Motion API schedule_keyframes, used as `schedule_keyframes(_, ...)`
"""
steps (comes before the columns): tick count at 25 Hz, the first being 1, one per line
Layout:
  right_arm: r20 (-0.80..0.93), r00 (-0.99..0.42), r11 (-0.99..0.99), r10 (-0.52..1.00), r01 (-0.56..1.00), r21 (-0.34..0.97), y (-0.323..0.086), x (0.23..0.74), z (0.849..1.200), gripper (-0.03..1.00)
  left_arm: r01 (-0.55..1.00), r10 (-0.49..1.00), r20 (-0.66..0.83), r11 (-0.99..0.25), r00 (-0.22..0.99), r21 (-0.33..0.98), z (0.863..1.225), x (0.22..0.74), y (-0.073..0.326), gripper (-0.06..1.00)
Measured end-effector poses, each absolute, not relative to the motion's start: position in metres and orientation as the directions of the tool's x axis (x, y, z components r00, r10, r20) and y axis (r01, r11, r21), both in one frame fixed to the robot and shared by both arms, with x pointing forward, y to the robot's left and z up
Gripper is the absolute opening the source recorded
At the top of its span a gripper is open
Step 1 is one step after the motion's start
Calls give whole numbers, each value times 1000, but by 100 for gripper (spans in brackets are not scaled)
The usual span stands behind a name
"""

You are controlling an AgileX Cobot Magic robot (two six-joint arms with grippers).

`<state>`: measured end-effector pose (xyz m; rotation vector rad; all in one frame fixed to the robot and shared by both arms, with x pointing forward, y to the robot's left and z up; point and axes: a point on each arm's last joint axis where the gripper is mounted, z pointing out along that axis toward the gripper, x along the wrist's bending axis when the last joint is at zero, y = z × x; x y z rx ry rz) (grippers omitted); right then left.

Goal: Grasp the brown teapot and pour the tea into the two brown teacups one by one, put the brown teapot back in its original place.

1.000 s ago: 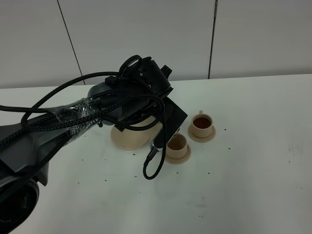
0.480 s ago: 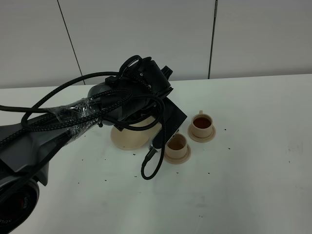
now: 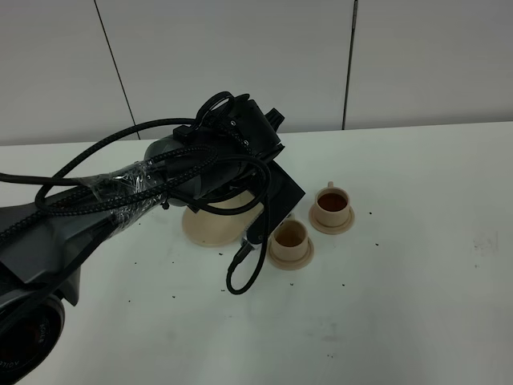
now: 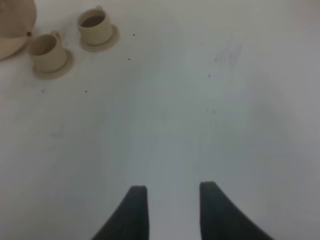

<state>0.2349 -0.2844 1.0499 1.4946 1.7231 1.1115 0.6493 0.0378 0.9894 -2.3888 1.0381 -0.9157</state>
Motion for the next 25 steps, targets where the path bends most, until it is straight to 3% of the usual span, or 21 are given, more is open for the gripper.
schedule_keyframes(25, 85, -190, 18, 978, 480, 877, -284, 235, 1050, 24, -530, -785, 403, -616, 470, -583, 984, 650, 32, 17)
